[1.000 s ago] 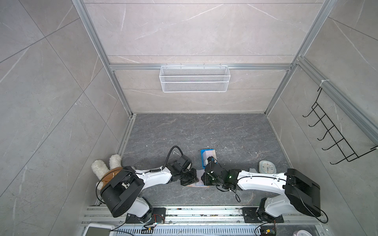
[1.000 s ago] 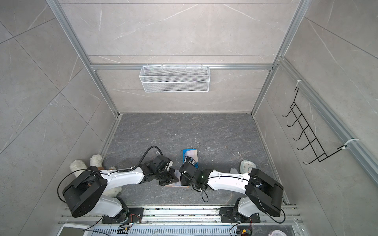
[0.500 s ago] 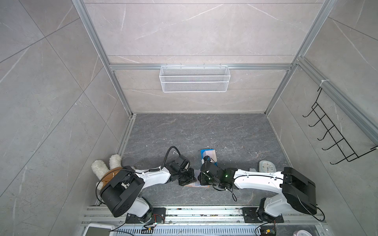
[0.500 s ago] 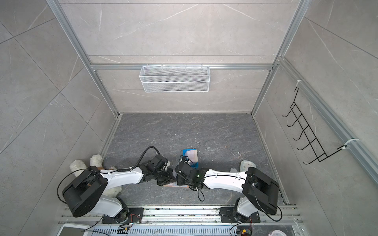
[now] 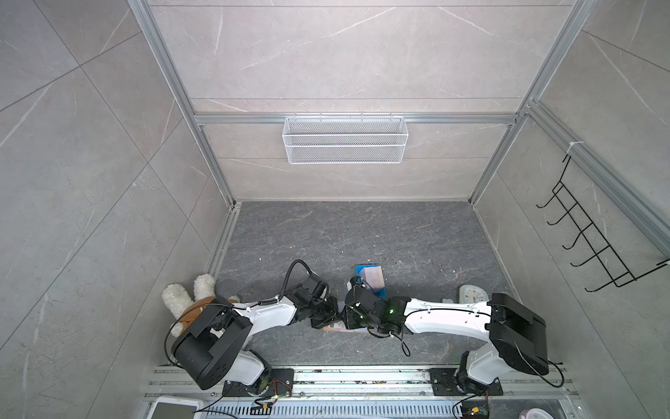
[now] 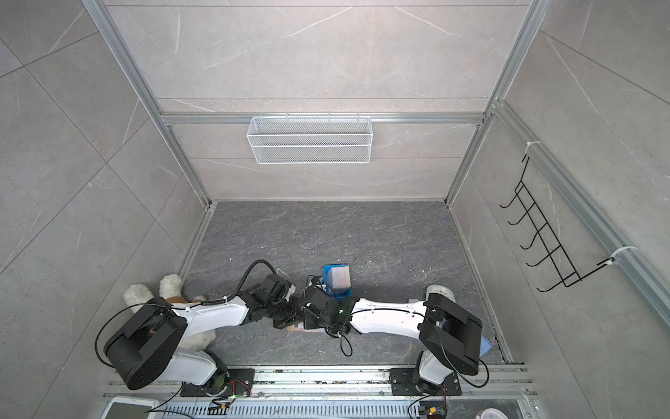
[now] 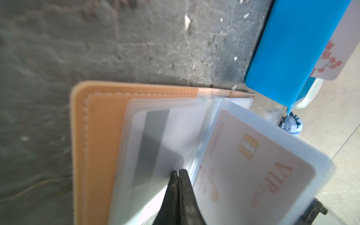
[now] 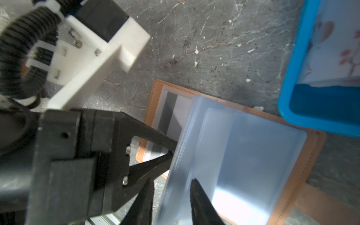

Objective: Insert credit cards into a card holder
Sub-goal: Turn over the card slot in the card holder.

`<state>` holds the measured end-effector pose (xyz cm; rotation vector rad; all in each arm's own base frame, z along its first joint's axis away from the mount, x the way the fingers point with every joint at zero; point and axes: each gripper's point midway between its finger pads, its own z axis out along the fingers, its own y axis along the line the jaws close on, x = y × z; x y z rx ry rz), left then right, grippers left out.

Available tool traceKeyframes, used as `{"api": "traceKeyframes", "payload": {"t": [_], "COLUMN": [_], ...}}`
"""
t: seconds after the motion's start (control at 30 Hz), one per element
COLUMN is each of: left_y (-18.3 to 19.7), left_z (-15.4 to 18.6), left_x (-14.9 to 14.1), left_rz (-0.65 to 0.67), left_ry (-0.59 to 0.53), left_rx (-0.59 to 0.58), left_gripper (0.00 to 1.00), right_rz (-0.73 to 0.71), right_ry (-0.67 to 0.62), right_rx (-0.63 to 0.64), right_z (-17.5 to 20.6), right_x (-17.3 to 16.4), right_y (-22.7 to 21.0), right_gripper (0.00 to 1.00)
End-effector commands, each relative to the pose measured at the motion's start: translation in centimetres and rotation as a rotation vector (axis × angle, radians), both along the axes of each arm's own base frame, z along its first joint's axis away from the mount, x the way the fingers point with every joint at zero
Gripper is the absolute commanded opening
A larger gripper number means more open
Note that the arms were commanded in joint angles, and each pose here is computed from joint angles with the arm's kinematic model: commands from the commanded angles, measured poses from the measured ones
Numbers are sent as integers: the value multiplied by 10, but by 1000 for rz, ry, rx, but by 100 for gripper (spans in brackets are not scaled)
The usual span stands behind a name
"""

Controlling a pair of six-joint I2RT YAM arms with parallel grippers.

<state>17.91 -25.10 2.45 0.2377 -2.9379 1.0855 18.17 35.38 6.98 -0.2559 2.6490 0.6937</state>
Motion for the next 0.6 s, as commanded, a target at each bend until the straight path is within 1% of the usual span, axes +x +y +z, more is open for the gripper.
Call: {"api": "traceKeyframes", "payload": {"t": [0.0,0.23,0.57], "left_y": [0,-2,0], "left_z": [5,4,4], "left_x": [-2,0,0], "left_rz": [-27,-29,-24], "left_ry": [-12,-8,-9], "left_rx": [-24,-29,-26], "left_gripper": [1,2,1], "right_rz": [-6,-2,68], "right_ry": [-22,-18,-24], "right_rx": [-36,-28,28], "right_z": [1,1,11], "right_x": [1,-2,-6], "right_y": [-6,-11,9], "right_gripper": [37,46,45]}}
